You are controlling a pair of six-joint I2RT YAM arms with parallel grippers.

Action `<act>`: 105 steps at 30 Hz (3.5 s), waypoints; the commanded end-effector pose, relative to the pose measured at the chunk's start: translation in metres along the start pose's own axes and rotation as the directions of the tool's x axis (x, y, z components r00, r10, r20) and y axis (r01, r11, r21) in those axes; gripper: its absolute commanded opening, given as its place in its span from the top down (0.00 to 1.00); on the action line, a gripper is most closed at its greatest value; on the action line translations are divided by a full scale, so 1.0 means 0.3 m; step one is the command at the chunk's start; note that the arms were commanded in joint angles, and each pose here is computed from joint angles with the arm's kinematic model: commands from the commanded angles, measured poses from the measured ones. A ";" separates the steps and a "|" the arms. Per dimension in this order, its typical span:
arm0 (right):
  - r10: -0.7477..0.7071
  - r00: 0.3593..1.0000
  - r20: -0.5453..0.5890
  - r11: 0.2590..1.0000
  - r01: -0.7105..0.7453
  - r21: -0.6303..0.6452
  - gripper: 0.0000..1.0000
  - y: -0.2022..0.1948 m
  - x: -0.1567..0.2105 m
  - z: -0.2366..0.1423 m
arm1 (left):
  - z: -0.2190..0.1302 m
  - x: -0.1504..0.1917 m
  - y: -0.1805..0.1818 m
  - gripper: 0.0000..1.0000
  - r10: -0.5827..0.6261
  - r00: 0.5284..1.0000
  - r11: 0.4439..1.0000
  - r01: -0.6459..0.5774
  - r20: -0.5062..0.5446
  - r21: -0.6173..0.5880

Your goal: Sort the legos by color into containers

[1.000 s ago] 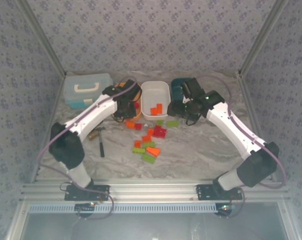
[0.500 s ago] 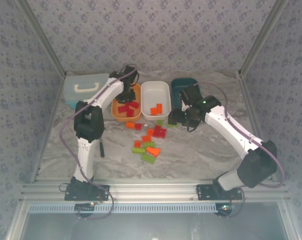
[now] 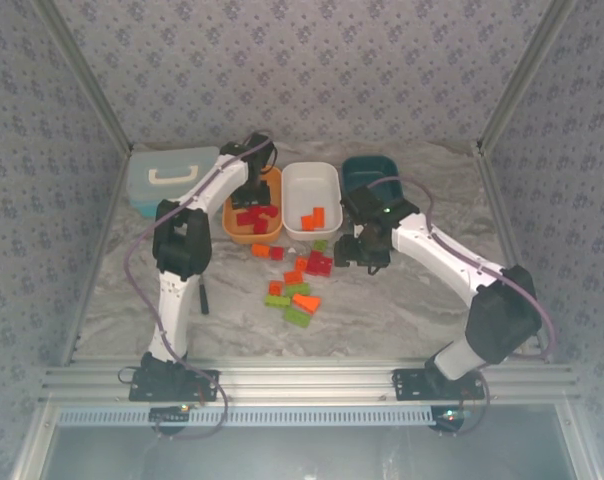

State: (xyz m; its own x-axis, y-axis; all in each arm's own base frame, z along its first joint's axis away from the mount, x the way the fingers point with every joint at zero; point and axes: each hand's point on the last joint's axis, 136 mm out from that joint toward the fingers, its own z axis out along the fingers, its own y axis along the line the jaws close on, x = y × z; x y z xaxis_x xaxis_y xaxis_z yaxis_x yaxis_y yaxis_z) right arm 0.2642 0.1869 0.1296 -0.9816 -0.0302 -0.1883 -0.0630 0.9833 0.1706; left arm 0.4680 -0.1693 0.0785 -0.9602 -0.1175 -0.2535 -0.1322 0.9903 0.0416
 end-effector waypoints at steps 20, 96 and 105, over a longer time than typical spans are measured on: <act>-0.420 0.905 -0.076 0.906 0.413 -0.089 0.33 0.358 0.188 0.063 | -0.368 0.227 0.148 0.26 -0.177 0.980 0.977 0.164 0.086 0.137; 0.274 0.945 0.178 0.935 -0.305 0.181 0.71 -0.230 -0.652 0.092 | -0.391 0.701 0.070 0.24 0.039 0.999 0.954 -0.029 -0.025 0.297; 0.282 0.949 0.141 0.940 -0.303 0.156 0.70 -0.185 -0.699 0.170 | -0.373 0.724 0.019 0.24 0.095 0.995 0.956 -0.079 -0.044 0.284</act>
State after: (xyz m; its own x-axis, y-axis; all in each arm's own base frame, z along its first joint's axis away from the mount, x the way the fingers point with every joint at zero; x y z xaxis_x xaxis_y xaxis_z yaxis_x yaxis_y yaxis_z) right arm 0.4884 0.1436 0.1212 -0.9116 0.2575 -0.3203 0.2455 0.9662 0.0783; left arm 0.2271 -0.1901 0.1246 -0.9809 -0.0533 -0.1868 -0.0133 0.9777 -0.2094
